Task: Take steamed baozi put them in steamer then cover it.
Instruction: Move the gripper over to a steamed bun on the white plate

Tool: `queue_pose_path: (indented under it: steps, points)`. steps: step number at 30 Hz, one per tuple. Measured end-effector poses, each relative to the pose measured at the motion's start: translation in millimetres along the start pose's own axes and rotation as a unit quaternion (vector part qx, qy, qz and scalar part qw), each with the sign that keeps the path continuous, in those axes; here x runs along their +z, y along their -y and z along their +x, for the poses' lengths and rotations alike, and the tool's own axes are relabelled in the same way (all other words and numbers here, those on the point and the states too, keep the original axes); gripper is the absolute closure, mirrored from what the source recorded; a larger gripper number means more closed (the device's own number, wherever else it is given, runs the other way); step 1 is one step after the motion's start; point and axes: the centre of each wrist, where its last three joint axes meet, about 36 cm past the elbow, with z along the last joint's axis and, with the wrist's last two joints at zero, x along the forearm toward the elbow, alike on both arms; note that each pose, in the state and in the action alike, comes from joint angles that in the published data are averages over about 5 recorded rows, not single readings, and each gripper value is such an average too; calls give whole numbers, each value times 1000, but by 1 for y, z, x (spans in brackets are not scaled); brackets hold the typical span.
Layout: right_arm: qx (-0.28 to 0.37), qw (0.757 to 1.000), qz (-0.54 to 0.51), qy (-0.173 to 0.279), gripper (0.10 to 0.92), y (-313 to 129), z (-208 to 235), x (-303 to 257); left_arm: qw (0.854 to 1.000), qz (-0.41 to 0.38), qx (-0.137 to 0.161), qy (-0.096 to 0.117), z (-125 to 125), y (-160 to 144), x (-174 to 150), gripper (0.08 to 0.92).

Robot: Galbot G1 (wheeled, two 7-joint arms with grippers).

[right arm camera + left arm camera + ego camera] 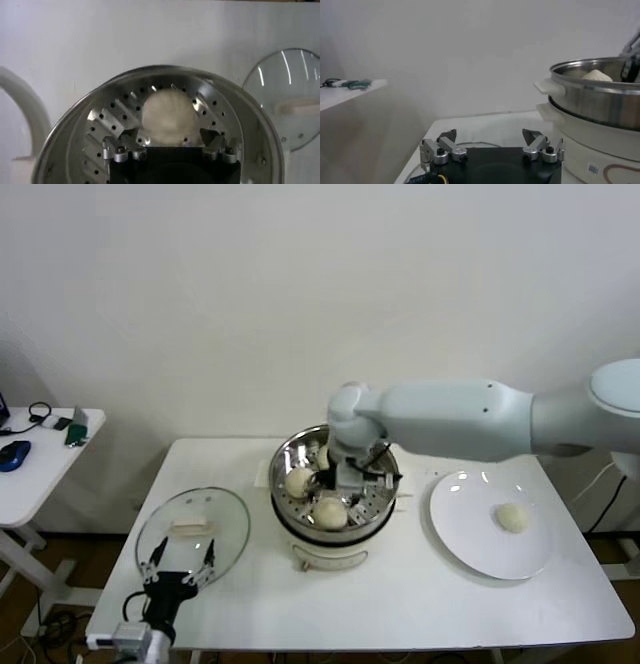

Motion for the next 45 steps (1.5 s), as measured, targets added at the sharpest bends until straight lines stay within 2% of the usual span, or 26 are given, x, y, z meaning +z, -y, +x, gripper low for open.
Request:
queue_pose_path:
  steps: [3, 7, 11, 14, 19, 26, 35, 45]
  points:
    - [-10, 998, -61, -4, 199, -23, 33, 23, 1000, -1, 2, 0, 0, 0, 0, 177]
    - [-20, 985, -171, -13, 200, -75, 76, 55, 1000, -3, 2, 2, -2, -1, -1, 177]
    - [-20, 958, -286, -18, 200, -146, 100, 80, 1000, -4, 4, 3, -4, -2, -2, 177]
    - [-18, 932, -362, -20, 200, -205, 100, 92, 1000, -4, 8, 2, -6, -1, -2, 177]
    - [-21, 890, -455, -22, 200, -290, 72, 100, 1000, -6, 9, -1, -8, -1, 0, 177]
    - [-32, 850, -526, -29, 200, -362, 11, 100, 1000, -6, 2, -4, -7, -3, 1, 177]
    - [-54, 819, -570, -36, 200, -409, -57, 92, 1000, -4, -5, -10, -3, -2, 4, 177]
    - [-58, 800, -596, -45, 200, -429, -107, 91, 1000, -6, -8, -14, 0, -1, 7, 177]
